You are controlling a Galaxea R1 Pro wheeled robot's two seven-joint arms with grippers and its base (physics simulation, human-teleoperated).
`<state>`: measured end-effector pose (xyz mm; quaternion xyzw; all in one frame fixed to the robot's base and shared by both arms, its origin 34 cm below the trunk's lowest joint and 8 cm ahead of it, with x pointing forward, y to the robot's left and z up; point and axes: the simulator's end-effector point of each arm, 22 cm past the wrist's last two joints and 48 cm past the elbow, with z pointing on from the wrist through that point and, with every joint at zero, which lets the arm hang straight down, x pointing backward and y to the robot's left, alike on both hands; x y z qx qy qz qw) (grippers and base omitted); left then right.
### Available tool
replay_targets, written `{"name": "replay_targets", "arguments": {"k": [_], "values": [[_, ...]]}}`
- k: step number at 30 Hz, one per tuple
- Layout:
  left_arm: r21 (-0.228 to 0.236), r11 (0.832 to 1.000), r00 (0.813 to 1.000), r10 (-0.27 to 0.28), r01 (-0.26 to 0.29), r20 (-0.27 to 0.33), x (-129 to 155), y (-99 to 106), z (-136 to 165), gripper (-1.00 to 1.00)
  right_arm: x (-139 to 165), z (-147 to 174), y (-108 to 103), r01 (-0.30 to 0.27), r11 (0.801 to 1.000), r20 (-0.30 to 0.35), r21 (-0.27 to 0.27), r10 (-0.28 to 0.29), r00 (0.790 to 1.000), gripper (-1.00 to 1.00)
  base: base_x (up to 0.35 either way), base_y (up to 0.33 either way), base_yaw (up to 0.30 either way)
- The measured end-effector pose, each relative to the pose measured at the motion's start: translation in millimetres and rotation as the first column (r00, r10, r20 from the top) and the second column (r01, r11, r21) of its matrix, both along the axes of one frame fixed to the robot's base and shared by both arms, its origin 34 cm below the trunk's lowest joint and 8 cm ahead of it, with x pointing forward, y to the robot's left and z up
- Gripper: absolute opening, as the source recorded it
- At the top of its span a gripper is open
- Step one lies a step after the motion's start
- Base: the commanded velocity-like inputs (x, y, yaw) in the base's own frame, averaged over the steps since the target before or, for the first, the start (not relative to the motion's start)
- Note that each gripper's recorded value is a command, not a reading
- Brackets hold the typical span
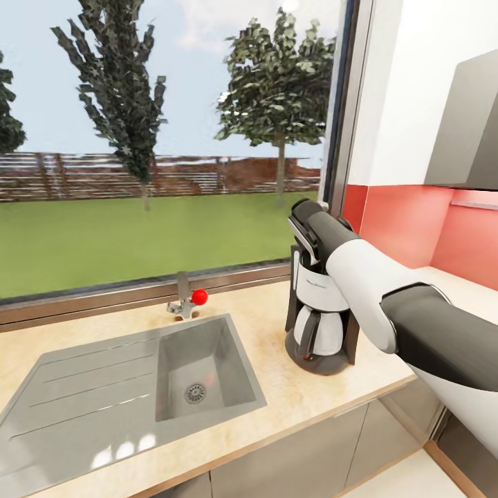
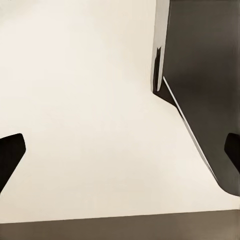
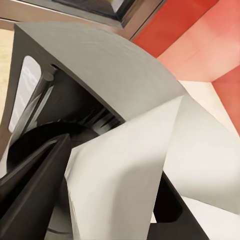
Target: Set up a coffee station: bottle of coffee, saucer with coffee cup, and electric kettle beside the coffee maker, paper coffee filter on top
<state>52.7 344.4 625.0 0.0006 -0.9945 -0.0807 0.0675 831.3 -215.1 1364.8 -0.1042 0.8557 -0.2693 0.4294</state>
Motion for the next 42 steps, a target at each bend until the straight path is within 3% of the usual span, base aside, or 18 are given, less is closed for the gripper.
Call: {"name": "replay_targets", "arguments": {"k": [3, 4, 28, 32, 39, 42], "values": [[0.0, 1.0, 1.0, 0.001, -0.001, 0.001, 0.4, 0.0, 0.0, 1.0, -0.1, -0.4, -0.4, 0.001, 1.0, -0.001, -0.001, -0.001, 1.0, -1.0, 0.0, 0.0, 0.0], [0.0, 1.0, 1.0, 0.001, -0.001, 0.001, 0.6, 0.0, 0.0, 1.0, -0.2, -0.4, -0.5, 0.002, 1.0, -0.001, -0.002, -0.002, 1.0, 1.0, 0.0, 0.0, 0.0], [0.002, 1.0, 1.0, 0.0, 0.0, 0.004, 0.6, 1.0, 0.0, 1.0, 0.2, 4.2, 0.8, -0.002, 1.0, 0.01, 0.0, 0.002, 1.0, 1.0, 0.0, 0.0, 0.0], [0.004, 1.0, 1.0, 0.001, -0.001, 0.006, 1.0, 2.3, 0.1, 1.0, 0.9, 54.9, 16.5, -0.042, 0.999, 0.133, 0.025, 0.038, 0.99, 1.0, 0.0, 0.0, 0.0], [0.005, 1.0, 1.0, -0.001, 0.001, 0.009, 1.7, 2.7, 0.1, 1.0, -10.7, 131.4, 38.3, -0.111, 0.992, 0.316, 0.056, 0.088, 0.945, 1.0, 0.0, 0.0, 0.0], [0.005, 1.0, 1.0, -0.004, 0.004, 0.012, 3.2, 2.9, 0.0, 1.0, -13.6, 137.9, 57.8, -0.179, 0.975, 0.335, 0.133, 0.126, 0.934, 1.0, 0.0, 0.0, 0.0]]}}
